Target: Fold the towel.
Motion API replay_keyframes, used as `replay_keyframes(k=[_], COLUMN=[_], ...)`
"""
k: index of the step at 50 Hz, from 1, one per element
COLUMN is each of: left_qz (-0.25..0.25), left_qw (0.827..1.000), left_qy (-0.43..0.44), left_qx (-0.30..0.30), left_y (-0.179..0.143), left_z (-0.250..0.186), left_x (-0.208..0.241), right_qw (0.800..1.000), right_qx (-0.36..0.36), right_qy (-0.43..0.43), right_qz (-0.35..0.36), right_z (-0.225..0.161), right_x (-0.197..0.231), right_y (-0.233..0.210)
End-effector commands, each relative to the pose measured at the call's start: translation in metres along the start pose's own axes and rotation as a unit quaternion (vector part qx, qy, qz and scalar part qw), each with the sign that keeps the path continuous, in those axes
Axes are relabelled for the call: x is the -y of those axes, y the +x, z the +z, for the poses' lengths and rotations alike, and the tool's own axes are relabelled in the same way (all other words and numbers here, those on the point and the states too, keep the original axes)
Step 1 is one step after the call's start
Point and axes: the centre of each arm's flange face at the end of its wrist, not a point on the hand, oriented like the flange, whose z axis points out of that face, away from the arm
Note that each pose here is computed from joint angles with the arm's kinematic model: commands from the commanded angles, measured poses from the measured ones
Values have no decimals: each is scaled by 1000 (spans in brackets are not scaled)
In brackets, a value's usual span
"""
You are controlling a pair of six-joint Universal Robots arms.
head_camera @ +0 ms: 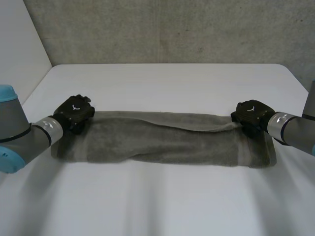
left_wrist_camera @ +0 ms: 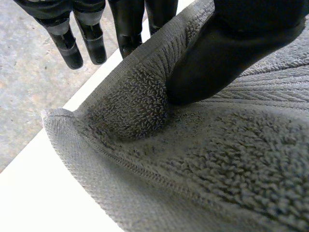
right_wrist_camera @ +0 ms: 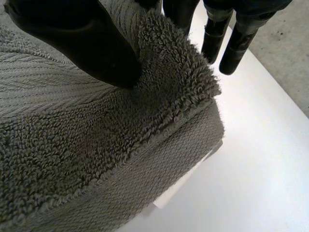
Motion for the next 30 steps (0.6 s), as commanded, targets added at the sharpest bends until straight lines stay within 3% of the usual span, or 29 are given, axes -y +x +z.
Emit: replay_keyframes(k=[1, 18, 30], left_qz=[13, 19, 23], left_qw=[1000, 999, 999], left_qy=[18, 28, 24], left_qx=[12, 14, 27], left_y=[-8, -9, -9], left_z=[12, 32, 37], left_x=[6, -1, -3], right_qw=[999, 995, 996], right_qx=[-28, -80, -71], right_qy=[30, 60, 50], right_qz=[-7, -1, 4], right_z=[9, 36, 46], right_x=[6, 5, -5], right_y=[11, 30, 22])
